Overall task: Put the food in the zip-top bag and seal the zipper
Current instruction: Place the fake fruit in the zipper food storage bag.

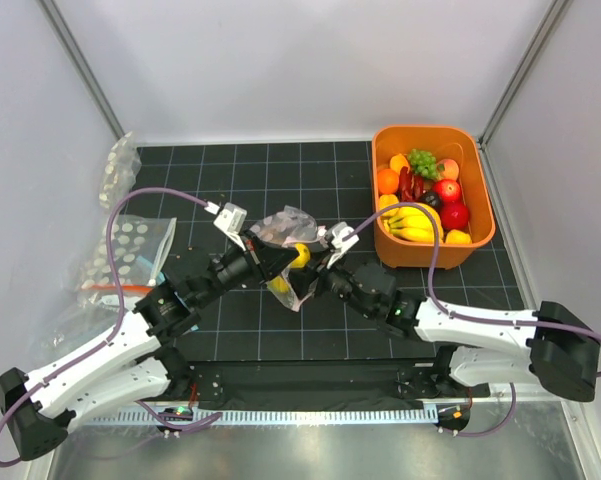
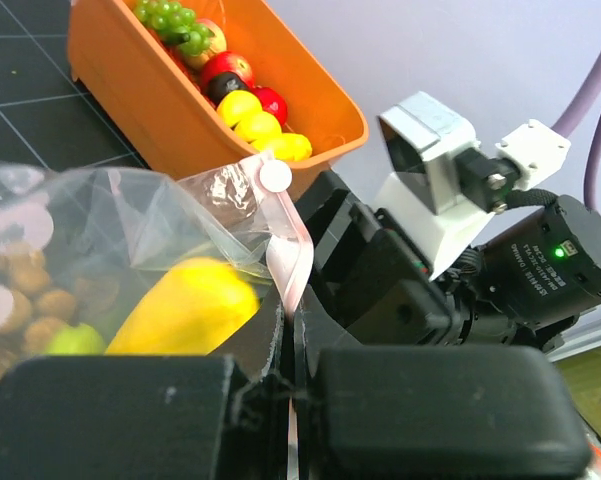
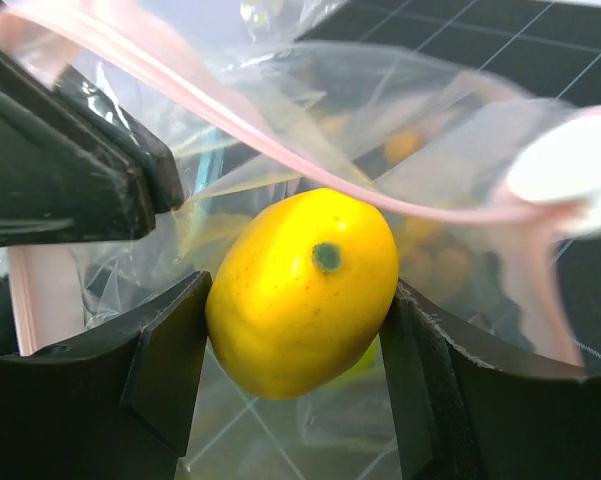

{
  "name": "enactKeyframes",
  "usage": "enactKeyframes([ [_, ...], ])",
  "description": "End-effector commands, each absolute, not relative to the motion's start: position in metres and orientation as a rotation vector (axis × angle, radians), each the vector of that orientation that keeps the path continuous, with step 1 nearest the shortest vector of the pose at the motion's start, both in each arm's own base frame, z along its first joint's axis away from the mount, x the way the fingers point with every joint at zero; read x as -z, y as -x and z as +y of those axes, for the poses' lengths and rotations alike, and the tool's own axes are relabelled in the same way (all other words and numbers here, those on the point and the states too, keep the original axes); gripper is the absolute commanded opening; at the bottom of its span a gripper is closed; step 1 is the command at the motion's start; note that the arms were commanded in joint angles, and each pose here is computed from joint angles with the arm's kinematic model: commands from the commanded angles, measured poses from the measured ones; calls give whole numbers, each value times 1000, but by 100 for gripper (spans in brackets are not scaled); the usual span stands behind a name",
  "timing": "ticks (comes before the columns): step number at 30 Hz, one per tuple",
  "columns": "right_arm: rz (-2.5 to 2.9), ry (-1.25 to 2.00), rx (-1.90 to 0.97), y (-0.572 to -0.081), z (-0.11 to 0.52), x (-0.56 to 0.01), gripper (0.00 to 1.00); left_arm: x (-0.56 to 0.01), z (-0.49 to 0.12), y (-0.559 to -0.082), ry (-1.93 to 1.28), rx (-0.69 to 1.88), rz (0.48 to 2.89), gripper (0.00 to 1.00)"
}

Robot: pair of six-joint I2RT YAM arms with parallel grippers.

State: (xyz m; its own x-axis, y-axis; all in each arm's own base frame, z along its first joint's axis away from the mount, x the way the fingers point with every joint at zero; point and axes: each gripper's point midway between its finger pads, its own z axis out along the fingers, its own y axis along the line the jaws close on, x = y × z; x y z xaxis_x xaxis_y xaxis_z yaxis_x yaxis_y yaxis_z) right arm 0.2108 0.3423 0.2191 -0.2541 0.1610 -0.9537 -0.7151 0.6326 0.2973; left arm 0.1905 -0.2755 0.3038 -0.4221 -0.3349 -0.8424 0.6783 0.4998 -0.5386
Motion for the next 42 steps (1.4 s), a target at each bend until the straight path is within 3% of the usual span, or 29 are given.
enactKeyframes([
  [1,1464,295,-962,-215,329,-266,36,-331,-279,-185,-291,1237,1561,1],
  [8,1354,181,-1036,-213,315,-277,36,-328,-275,-190,-234,1230,1572,1],
  [18,1277,188,-1155,-213,344,-269,41,-336,-289,-176,-236,1399,1540,0],
  [25,1349,305,-1156,-216,380,-231,41,-339,-292,-170,-263,1440,1523,0],
  [27,1378,333,-1135,-218,386,-225,47,-340,-290,-170,-257,1436,1517,0],
  [31,1389,332,-1115,-219,383,-228,79,-339,-284,-176,-233,1390,1511,0],
  [42,1413,310,-1017,-220,354,-250,81,-294,-223,-238,136,900,1678,0],
])
